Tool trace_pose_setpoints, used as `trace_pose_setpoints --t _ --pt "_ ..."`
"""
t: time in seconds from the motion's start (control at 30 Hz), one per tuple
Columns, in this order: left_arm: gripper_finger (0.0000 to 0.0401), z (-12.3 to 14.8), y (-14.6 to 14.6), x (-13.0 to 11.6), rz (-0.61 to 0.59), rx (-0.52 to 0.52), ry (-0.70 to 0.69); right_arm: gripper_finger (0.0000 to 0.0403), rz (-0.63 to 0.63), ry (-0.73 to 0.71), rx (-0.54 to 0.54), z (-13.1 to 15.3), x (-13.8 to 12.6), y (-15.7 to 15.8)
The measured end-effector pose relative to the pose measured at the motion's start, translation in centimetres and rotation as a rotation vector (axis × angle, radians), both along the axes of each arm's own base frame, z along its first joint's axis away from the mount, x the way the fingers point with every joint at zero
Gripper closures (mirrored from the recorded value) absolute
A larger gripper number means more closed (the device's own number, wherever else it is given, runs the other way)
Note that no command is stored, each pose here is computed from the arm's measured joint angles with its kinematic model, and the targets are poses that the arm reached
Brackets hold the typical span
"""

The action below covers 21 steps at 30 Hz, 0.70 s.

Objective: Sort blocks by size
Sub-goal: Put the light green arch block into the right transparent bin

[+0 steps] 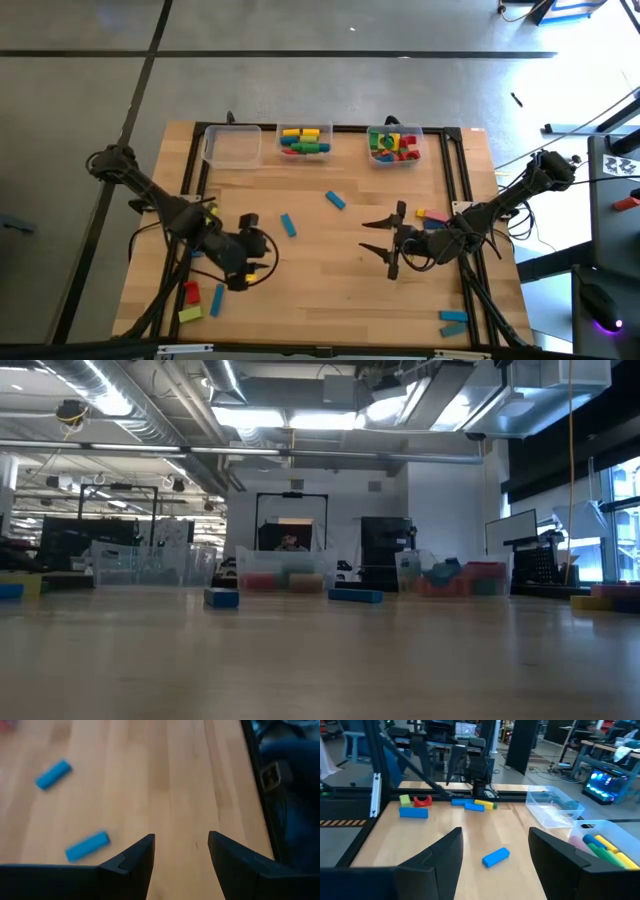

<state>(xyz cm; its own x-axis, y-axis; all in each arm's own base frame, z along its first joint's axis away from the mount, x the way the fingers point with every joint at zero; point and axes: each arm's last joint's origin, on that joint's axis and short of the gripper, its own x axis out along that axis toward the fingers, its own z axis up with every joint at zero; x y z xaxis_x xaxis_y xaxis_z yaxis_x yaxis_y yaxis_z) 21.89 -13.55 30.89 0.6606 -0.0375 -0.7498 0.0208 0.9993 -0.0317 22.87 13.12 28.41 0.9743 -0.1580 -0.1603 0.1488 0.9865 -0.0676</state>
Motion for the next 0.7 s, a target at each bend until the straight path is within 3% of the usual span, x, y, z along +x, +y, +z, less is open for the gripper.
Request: trace_pose_setpoints --t 0.2,0.53,0.7 --pt "0.0219 -1.0 -2.0 -1.9 0.054 -0.062 0.111 0.0182 0.031 -0.002 0.001 0.1 0.0 0.1" --pt "0.0219 -5.5 -5.6 -0.9 0.02 0.001 0.29 0.0182 0.03 0.009 -0.008 -0.1 0.0 0.1" --pt "0.0219 -6.8 -5.9 -0.4 0.029 -0.063 0.396 0.0182 0.031 0.011 -0.031 0.0 0.0 0.1"
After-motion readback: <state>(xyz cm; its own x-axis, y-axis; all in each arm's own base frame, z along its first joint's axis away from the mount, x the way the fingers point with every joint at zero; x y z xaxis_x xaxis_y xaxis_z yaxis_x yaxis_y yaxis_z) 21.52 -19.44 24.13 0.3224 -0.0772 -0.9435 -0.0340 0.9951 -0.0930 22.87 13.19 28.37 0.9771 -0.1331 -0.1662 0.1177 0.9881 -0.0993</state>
